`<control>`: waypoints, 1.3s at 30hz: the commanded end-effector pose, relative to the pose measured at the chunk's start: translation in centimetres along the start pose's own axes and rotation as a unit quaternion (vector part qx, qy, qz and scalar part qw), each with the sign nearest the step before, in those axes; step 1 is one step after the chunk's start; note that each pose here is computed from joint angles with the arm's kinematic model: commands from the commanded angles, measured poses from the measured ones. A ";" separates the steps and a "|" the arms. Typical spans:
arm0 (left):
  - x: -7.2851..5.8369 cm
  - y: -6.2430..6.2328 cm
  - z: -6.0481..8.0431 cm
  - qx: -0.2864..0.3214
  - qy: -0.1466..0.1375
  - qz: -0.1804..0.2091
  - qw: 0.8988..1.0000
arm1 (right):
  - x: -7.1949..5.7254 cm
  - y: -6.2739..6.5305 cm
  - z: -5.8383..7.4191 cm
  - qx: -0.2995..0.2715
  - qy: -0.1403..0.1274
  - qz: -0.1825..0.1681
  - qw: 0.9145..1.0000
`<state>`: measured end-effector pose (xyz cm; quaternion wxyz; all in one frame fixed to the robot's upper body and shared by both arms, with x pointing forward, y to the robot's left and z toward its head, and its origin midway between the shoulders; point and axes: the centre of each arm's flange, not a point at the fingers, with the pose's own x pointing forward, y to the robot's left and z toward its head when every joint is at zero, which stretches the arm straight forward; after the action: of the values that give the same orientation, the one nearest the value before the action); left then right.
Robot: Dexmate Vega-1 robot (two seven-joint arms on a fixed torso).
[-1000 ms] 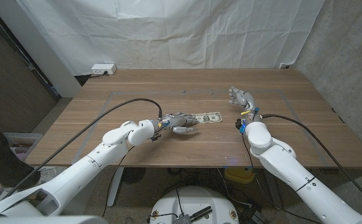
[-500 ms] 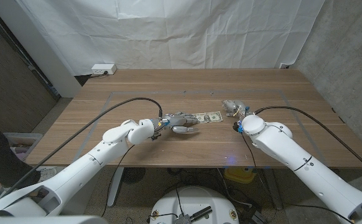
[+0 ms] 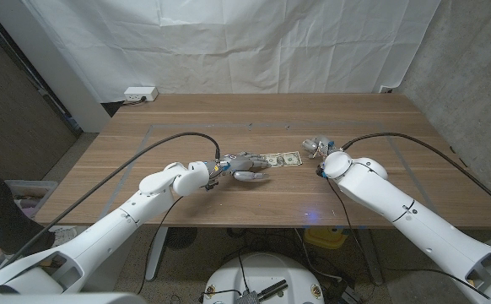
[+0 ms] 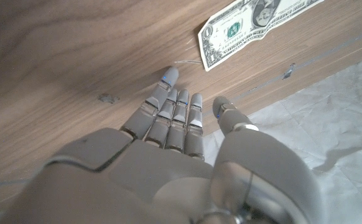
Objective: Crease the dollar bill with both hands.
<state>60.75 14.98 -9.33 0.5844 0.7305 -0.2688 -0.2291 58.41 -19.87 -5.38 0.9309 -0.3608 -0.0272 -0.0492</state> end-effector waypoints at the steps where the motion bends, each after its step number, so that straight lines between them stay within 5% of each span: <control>1: 0.1 -0.1 0.0 0.003 0.001 -0.007 1.000 | 0.4 -0.1 -0.7 0.118 -0.054 0.010 0.991; 6: 0.1 -0.1 0.0 0.003 0.002 -0.008 1.000 | 0.7 -0.1 -1.5 0.199 -0.080 0.026 0.976; 15: 0.2 -0.1 -0.1 0.002 0.003 -0.009 1.000 | 0.6 -0.2 -1.4 0.221 -0.099 0.010 0.970; 26: 0.4 0.0 -0.2 0.002 0.001 -0.009 1.000 | 0.0 -0.2 0.5 0.124 -0.078 -0.011 0.989; 39: 0.8 0.2 -0.4 0.001 -0.001 -0.008 1.000 | -0.3 0.2 2.2 0.056 -0.075 -0.028 0.995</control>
<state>61.25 14.79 -9.00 0.5839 0.7317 -0.2678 -0.2280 58.29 -19.18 -4.75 0.9577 -0.2652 -0.1071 -0.0316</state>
